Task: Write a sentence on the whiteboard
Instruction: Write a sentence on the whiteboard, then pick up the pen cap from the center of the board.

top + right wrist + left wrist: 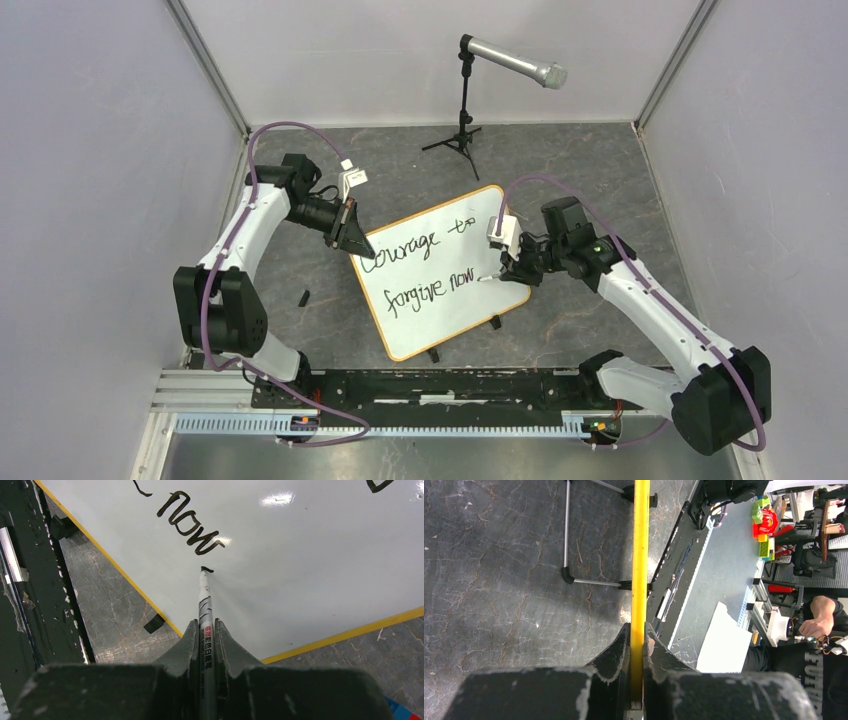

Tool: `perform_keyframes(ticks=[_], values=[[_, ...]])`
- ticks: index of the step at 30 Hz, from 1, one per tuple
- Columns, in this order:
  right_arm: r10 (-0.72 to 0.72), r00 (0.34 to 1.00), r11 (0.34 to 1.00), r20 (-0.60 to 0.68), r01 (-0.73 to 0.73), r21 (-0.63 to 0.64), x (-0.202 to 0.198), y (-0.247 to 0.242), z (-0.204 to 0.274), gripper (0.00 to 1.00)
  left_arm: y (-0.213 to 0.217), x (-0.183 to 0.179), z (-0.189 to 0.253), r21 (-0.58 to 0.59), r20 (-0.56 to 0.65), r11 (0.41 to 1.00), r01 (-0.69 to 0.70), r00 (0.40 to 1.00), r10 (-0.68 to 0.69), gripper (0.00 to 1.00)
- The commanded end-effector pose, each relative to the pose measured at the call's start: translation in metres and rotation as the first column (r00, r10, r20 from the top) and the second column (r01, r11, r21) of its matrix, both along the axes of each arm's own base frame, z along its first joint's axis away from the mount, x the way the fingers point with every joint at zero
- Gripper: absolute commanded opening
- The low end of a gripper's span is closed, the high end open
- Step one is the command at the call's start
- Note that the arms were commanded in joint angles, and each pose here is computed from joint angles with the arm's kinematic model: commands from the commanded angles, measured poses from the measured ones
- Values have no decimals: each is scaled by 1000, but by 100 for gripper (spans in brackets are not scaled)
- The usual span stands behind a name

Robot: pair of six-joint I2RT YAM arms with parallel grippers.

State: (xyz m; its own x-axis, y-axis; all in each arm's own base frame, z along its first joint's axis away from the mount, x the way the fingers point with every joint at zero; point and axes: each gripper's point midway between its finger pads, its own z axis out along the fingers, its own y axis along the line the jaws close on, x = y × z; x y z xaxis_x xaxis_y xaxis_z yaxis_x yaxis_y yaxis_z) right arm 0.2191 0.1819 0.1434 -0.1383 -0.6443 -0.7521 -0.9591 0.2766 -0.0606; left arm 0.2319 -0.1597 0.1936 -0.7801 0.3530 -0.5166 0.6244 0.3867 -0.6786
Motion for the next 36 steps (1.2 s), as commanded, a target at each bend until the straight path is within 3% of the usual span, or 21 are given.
perform_keyframes(ticks=[1,5,8,11,15,19,24,29,36], values=[[-15,999,1000,49,16,-9,13,0,-3,0,11,14,-3,81,61,997,-18,998,13,2],[-5,998,1000,58,5,8,13,3,11,0,11,15,-3,81,59,997,-19,998,15,3],[9,996,999,84,-12,41,14,7,33,0,10,17,0,82,69,996,-31,997,25,11],[19,994,997,108,-26,66,13,11,54,0,11,21,7,86,99,995,-46,994,38,22],[32,991,994,129,-44,97,12,14,77,0,13,27,23,97,138,992,-76,989,63,49],[43,989,990,143,-61,129,10,19,96,0,18,33,52,120,206,988,-101,976,74,67],[42,986,980,164,-72,184,10,25,120,0,53,40,99,189,380,962,-200,918,116,81],[33,989,959,146,-73,273,12,34,137,0,129,24,88,312,409,899,-306,898,164,83],[24,993,942,112,-60,329,17,37,137,0,200,-6,16,501,271,817,-287,948,168,74]])
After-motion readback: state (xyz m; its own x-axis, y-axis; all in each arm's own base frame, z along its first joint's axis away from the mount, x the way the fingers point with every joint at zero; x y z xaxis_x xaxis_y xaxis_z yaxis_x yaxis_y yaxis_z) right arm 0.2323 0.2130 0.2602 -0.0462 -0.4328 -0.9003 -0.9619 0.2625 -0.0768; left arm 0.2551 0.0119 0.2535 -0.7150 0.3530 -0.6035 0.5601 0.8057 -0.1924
